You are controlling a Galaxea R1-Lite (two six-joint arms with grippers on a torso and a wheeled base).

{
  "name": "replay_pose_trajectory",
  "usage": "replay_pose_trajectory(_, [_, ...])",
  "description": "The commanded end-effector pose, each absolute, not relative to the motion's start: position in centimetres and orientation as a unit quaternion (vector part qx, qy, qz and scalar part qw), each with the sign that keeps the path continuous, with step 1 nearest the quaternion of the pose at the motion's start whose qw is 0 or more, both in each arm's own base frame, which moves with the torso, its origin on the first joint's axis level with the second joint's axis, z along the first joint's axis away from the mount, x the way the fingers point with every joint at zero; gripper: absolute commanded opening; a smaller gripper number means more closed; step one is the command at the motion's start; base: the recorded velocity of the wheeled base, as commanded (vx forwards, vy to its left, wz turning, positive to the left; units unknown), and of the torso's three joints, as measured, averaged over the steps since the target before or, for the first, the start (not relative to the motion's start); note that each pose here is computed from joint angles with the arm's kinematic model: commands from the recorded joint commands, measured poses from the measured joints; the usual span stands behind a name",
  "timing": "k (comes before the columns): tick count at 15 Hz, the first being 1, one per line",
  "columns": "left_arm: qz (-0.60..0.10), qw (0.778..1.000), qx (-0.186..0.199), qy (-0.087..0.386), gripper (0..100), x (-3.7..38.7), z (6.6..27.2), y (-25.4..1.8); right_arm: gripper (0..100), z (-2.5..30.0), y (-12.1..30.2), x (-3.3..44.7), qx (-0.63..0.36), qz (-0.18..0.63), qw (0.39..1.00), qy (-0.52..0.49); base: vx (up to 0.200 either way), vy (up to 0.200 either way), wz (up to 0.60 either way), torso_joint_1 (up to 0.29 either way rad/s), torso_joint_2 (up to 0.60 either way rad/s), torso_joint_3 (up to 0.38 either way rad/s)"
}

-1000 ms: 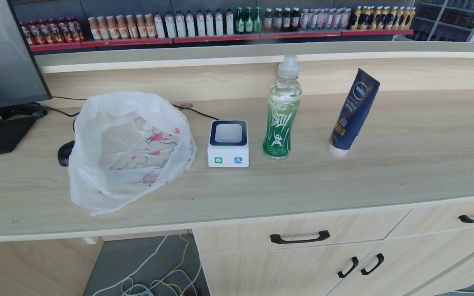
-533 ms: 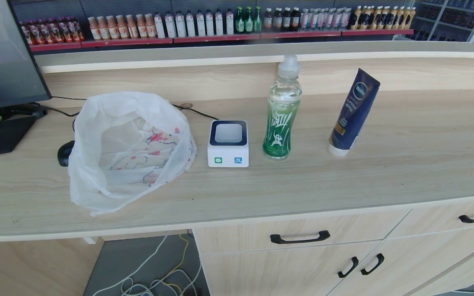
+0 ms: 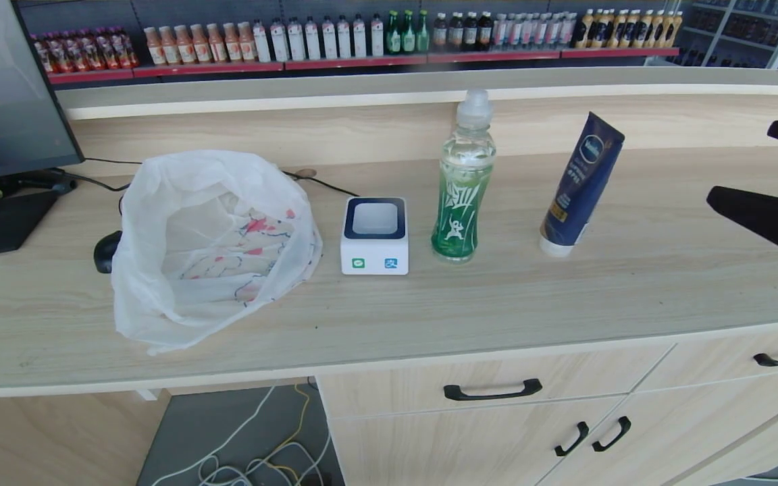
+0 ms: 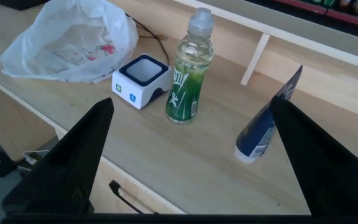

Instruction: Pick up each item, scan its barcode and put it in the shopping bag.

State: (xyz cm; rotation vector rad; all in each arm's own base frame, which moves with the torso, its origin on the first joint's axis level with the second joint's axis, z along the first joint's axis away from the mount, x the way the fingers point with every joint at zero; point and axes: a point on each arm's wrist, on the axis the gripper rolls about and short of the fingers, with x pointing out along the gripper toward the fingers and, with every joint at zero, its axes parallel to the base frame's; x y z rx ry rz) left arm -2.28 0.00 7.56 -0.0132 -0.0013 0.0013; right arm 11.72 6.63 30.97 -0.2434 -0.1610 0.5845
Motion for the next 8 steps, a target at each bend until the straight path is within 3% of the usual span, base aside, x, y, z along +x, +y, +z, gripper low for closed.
replay_pose_trajectory(1, [0.001,1.0,-0.007,-0.001,100,-2.3,7.6,0.0,100,30.3,9.7,13.7,-0.119,0.294,0.946,-0.062,0.0,0.0,0.0,0.0,0.0,0.0])
replay_pose_trajectory(8, [0.001,1.0,-0.007,-0.001,100,-2.3,7.6,0.0,100,30.2,15.3,18.5,-0.053,0.14,0.985,-0.091,0.0,0.0,0.0,0.0,0.0,0.0])
